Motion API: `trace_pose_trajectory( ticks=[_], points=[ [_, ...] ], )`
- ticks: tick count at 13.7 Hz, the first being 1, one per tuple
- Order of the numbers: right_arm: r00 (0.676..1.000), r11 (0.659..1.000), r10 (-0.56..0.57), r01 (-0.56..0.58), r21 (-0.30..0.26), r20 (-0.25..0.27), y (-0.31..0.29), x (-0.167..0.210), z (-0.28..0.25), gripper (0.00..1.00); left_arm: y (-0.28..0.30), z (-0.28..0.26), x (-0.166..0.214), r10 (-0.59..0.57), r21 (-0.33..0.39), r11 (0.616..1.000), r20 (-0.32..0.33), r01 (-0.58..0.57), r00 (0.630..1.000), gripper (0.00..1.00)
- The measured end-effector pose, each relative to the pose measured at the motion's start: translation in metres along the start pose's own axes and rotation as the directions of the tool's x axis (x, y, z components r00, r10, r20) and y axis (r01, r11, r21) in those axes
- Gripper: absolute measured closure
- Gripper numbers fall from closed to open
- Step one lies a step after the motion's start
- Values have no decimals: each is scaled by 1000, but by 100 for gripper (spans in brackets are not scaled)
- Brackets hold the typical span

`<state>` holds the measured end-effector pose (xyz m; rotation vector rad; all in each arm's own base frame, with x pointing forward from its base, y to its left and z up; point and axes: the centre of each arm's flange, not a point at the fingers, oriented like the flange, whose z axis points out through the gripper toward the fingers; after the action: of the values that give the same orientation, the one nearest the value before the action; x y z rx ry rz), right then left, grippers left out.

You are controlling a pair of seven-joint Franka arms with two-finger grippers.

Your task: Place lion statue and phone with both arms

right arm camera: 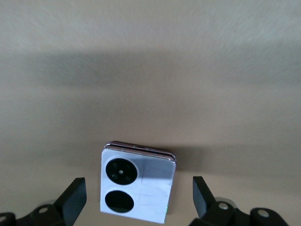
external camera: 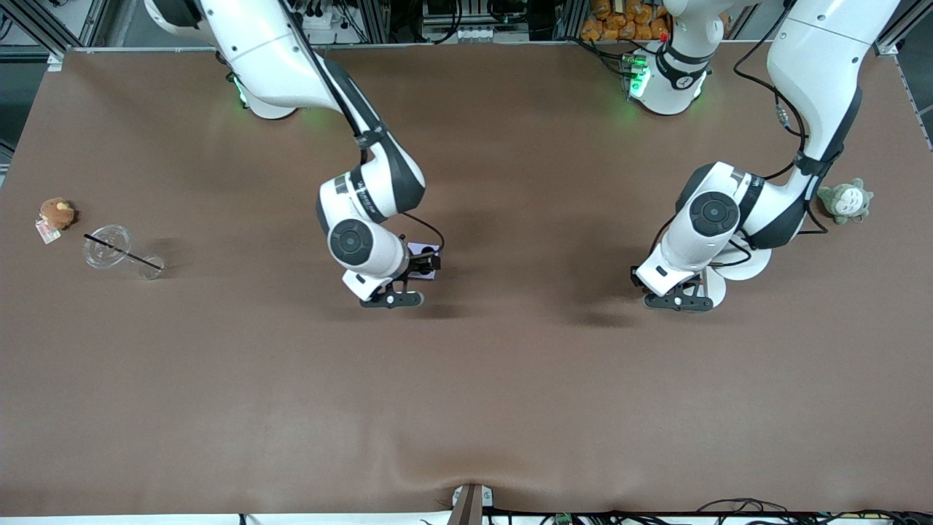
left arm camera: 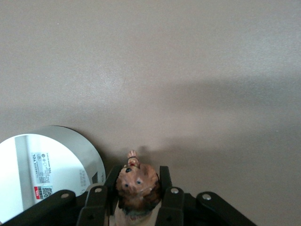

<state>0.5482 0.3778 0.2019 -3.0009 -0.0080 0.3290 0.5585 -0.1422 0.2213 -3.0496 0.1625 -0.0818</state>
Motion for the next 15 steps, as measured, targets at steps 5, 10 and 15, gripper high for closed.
trace_pose_trajectory(
  ticks=[5,10,15],
  points=[
    [998,998,69,-69,-5,7,7,1,7,0,6,4,0,6,-18,1000,-8,-6,1000,63],
    [996,996,86,-86,-3,-8,8,0,13,0,12,11,-1,18,-38,999,-16,-19,1000,63],
    [996,996,86,-86,-1,-23,5,-5,19,0,12,12,-1,27,-34,999,-21,-28,999,63]
  ],
)
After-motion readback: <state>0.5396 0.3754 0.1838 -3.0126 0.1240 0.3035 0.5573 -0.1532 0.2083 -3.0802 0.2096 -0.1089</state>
